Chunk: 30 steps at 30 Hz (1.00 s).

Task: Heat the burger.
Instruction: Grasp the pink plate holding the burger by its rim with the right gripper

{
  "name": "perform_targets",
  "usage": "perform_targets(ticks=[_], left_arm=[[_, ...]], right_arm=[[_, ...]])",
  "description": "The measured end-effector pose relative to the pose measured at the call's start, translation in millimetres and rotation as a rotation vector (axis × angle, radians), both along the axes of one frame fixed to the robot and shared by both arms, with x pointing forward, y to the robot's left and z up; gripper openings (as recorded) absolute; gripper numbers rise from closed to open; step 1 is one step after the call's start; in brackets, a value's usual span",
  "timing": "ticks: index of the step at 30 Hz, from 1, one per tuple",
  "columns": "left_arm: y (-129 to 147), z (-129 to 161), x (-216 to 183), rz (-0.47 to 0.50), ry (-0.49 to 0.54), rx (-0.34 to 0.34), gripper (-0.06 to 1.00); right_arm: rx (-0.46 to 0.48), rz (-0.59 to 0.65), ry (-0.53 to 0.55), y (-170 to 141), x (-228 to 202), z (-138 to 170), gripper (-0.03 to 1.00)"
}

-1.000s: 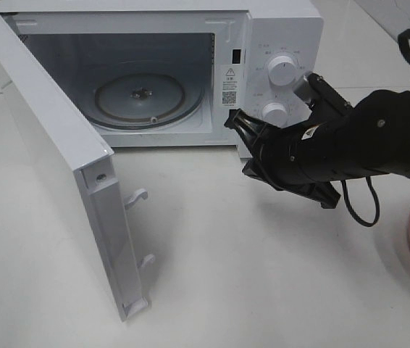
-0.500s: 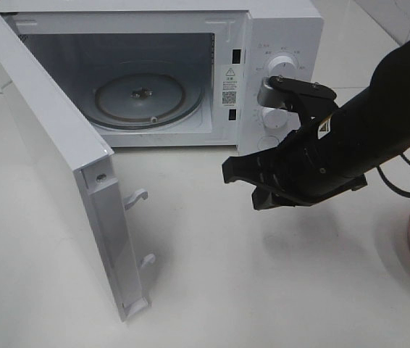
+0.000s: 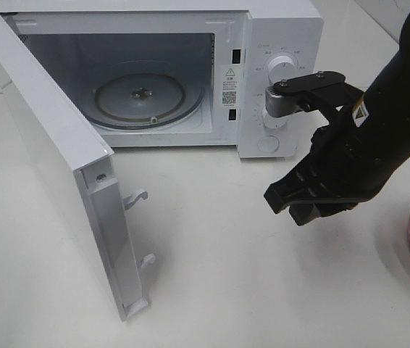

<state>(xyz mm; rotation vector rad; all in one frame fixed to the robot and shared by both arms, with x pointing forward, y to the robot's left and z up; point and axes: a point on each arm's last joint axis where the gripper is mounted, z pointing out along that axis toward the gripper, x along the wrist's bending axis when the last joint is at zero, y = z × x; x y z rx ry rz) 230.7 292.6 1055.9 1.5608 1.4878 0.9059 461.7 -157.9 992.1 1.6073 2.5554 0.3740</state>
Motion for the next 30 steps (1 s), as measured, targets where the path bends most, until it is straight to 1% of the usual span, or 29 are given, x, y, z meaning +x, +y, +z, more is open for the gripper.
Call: perform_targets(ticks=[1,2,3,4,5,6,7,8,9,10,12,13,14,15,16,17,18,19,21,22,23,24,25,27,28,29,30], left_arm=[[0,0,0,0.0,0.0,0.0,0.97],[0,0,0,0.0,0.0,0.0,0.97],[0,0,0,0.0,0.0,0.0,0.97],[0,0,0,0.0,0.0,0.0,0.97],[0,0,0,0.0,0.0,0.0,0.97],[0,0,0,0.0,0.0,0.0,0.97],[0,0,0,0.0,0.0,0.0,0.97],[0,0,0,0.0,0.0,0.0,0.97],[0,0,0,0.0,0.0,0.0,0.97],[0,0,0,0.0,0.0,0.0,0.97],[0,0,0,0.0,0.0,0.0,0.97],[0,0,0,0.0,0.0,0.0,0.97],[0,0,0,0.0,0.0,0.0,0.97],[0,0,0,0.0,0.0,0.0,0.97],[0,0,0,0.0,0.0,0.0,0.97],[0,0,0,0.0,0.0,0.0,0.97],[0,0,0,0.0,0.0,0.0,0.97],[0,0,0,0.0,0.0,0.0,0.97],[0,0,0,0.0,0.0,0.0,0.97],[0,0,0,0.0,0.0,0.0,0.97],[0,0,0,0.0,0.0,0.0,0.97],[0,0,0,0.0,0.0,0.0,0.97],[0,0,0,0.0,0.0,0.0,0.97],[0,0,0,0.0,0.0,0.0,0.97],[0,0,0,0.0,0.0,0.0,0.97],[0,0,0,0.0,0.0,0.0,0.97],[0,0,0,0.001,0.0,0.001,0.97]], right_arm=[[0.0,0.0,0.0,0,0,0,0.32],[-0.023,0.008,-0.002,-2,0,0,0.39],[-0.056,0.019,0.003,-5,-1,0,0.54],[-0.056,0.019,0.003,-5,-1,0,0.54],[-0.091,0.034,0.005,-8,-1,0,0.69],[-0.091,0.034,0.005,-8,-1,0,0.69],[-0.106,0.041,0.002,-9,-1,0,0.76],[-0.128,0.049,-0.003,-11,-1,0,0.88],[-0.128,0.049,-0.003,-11,-1,0,0.88],[-0.135,0.035,-0.004,-15,1,0,0.92],[-0.138,0.018,-0.002,-19,3,0,0.94],[-0.146,-0.03,0.007,-27,7,0,0.94],[-0.146,-0.03,0.007,-27,7,0,0.94],[-0.154,-0.093,0.016,-38,10,0,0.94],[-0.161,-0.12,0.022,-43,12,0,0.94],[-0.161,-0.12,0.022,-43,12,0,0.94],[-0.179,-0.162,0.032,-53,14,0,0.93],[-0.179,-0.162,0.032,-53,14,0,0.93],[-0.185,-0.222,0.034,-66,19,0,0.92],[-0.185,-0.222,0.034,-66,19,0,0.92],[-0.189,-0.266,0.035,-75,22,0,0.92],[-0.189,-0.266,0.035,-75,22,0,0.92],[-0.189,-0.302,0.039,-82,23,0,0.92],[-0.188,-0.319,0.041,-86,24,0,0.91],[-0.191,-0.36,0.046,-94,26,-2,0.91],[-0.191,-0.36,0.046,-94,26,-2,0.91],[-0.193,-0.405,0.05,-102,28,-2,0.9]])
